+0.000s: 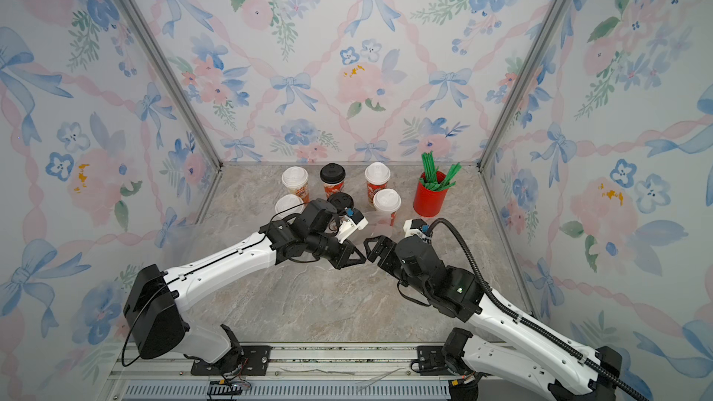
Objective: Pack milk tea into plastic carrier bags
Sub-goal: Adjust the plastic carrier bag at the center of the board.
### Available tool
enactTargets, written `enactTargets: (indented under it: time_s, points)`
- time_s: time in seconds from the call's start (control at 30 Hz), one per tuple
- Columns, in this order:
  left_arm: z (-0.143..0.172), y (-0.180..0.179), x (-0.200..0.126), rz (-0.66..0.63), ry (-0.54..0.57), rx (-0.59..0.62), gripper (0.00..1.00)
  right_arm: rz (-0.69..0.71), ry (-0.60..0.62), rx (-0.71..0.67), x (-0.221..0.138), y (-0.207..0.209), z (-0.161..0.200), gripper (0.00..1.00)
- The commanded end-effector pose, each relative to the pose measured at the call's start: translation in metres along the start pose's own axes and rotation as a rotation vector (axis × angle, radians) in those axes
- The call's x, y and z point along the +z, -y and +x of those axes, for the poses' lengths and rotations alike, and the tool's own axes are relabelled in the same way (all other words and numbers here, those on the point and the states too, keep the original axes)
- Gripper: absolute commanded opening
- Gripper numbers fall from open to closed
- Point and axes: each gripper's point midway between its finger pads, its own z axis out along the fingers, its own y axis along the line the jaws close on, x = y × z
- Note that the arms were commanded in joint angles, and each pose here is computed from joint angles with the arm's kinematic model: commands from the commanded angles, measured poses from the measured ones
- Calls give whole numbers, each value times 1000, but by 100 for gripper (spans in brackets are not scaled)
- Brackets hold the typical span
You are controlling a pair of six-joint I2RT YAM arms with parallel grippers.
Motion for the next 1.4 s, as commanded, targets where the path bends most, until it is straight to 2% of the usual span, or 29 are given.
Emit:
enactTargets:
  time_s: [0.0,0.33,0.43,0.57,0.63,0.67,0.7,0.8,0.93,1.1,1.17,1.3,1.37]
  points:
    - [-13,10,-5,15,33,57,1,76,23,100,5,11,-8,91]
    - [-6,24,0,76,1,81,8,93,-16,111,31,17,-4,75]
    - [-7,27,-1,89,1,89,9,103,-25,88,34,20,-3,68]
    - [-9,30,0,100,1,94,10,100,-50,48,38,19,1,66]
    - [-11,32,1,101,2,97,12,97,-66,37,40,18,3,56]
    - [-12,33,0,100,6,101,14,102,-77,22,41,19,4,48]
    - [-15,33,-2,91,17,102,19,114,-81,11,42,22,5,43]
    - [-33,36,-16,44,84,128,34,149,-96,-54,39,29,4,34]
    - [-68,38,-60,-115,260,184,47,174,-160,-170,29,34,2,24]
    - [-92,44,-111,-252,409,275,55,133,-237,-271,19,29,0,17]
    - [-93,41,-121,-307,411,303,58,113,-260,-328,13,24,0,15]
    - [-81,21,-124,-420,322,334,66,74,-318,-446,0,11,2,13]
    - [-73,21,-119,-411,264,353,72,64,-354,-505,-6,4,3,11]
